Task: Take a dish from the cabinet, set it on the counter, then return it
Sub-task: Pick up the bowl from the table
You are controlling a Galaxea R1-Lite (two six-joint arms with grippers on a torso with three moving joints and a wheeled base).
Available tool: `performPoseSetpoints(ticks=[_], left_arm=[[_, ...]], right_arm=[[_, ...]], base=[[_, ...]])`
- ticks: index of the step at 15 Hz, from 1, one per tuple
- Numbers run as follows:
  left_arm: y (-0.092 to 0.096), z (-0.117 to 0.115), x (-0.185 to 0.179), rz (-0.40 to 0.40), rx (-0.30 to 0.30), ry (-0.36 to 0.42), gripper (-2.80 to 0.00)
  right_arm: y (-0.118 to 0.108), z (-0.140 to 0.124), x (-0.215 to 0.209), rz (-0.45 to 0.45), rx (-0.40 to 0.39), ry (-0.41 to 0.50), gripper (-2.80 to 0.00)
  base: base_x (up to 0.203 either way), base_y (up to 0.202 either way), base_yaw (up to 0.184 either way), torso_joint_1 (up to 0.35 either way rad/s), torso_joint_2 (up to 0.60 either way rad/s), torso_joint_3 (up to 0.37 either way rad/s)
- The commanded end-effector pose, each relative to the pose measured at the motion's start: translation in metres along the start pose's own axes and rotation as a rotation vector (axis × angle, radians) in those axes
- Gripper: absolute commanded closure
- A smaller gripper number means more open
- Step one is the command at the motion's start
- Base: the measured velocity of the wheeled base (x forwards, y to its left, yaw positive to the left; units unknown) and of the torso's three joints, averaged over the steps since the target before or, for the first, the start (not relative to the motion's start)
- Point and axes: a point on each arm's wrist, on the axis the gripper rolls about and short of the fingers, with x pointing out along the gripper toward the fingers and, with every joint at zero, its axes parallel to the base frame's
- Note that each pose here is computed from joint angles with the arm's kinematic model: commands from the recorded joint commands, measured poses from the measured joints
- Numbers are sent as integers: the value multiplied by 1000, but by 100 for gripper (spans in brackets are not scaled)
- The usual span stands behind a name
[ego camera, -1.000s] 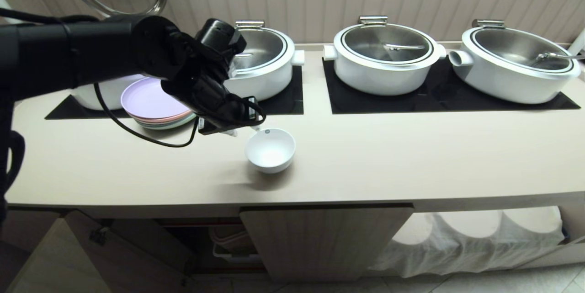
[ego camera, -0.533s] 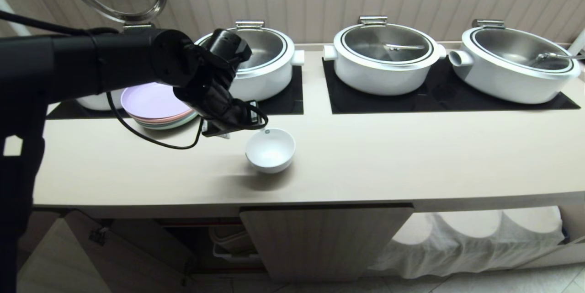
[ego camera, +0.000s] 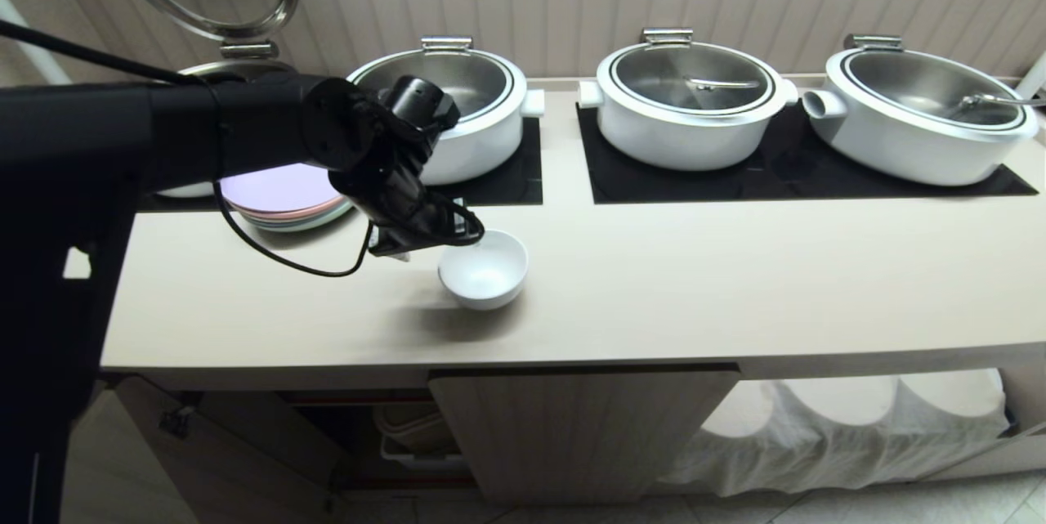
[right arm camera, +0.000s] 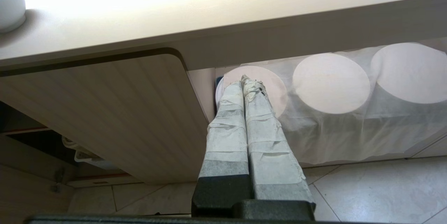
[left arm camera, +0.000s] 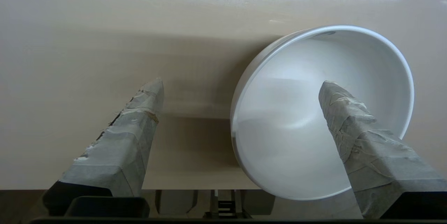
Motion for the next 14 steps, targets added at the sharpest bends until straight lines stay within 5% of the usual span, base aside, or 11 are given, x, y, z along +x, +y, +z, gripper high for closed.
performPoseSetpoints(ticks=[1, 14], left_arm=[[-2, -3, 5, 5, 5, 14, -280], [-5, -10, 24, 26, 11, 61, -280]], right_arm=[[0, 0, 0, 0, -1, 0, 0], [0, 0, 0, 0, 1, 0, 0]], base=[[0, 0, 0, 0, 0, 0], [0, 0, 0, 0, 0, 0]])
